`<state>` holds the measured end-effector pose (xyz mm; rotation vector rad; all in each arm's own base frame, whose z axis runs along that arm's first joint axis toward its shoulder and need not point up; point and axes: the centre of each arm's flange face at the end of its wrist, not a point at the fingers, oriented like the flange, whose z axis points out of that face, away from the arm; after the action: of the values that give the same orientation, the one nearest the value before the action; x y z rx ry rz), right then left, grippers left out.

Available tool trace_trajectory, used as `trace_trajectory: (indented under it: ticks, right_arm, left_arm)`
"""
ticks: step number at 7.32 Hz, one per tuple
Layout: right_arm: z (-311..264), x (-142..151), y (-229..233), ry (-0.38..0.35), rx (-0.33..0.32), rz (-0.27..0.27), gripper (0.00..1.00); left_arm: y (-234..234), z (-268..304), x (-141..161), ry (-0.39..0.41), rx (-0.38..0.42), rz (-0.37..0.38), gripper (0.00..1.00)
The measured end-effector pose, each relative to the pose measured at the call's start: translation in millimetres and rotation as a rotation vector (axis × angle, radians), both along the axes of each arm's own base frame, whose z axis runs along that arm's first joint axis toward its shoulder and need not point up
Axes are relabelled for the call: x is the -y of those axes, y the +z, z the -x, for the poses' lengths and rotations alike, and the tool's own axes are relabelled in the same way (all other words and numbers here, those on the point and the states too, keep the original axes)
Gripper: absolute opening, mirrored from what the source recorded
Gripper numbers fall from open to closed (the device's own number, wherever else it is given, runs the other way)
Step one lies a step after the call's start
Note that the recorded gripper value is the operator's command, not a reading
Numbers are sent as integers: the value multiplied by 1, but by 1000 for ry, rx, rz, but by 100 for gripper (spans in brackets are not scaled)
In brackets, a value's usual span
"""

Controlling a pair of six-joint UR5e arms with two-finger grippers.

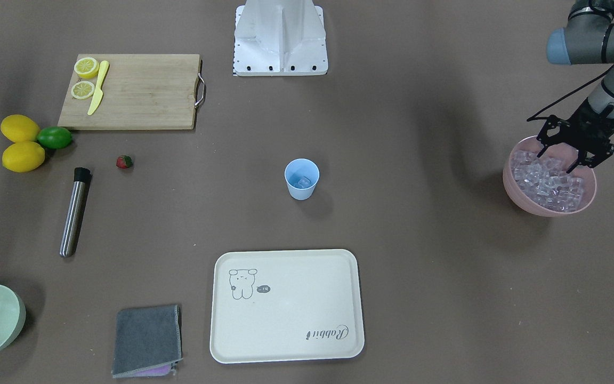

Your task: Mash ice and strawberries in cup

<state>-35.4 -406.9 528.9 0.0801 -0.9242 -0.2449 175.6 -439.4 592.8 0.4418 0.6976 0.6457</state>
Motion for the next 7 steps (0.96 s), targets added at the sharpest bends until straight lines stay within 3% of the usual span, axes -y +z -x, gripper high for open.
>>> trace_trajectory:
  ticks: [1,2,3,7]
  right_arm:
    - [0,-1,-1,0,0,-2,100]
    - [-1,-3,-2,0,0,-2,100]
    - [-1,-6,-2,0,0,-2,100]
    - [-7,-29,-9,-1,10,-1,100]
  left_arm:
    - [3,-3,-1,1,1,10,62]
    - [4,-4,-1,0,1,17,47]
    - [4,-5,0,-1,0,19,0]
    - [0,-6,1,3,-7,22,0]
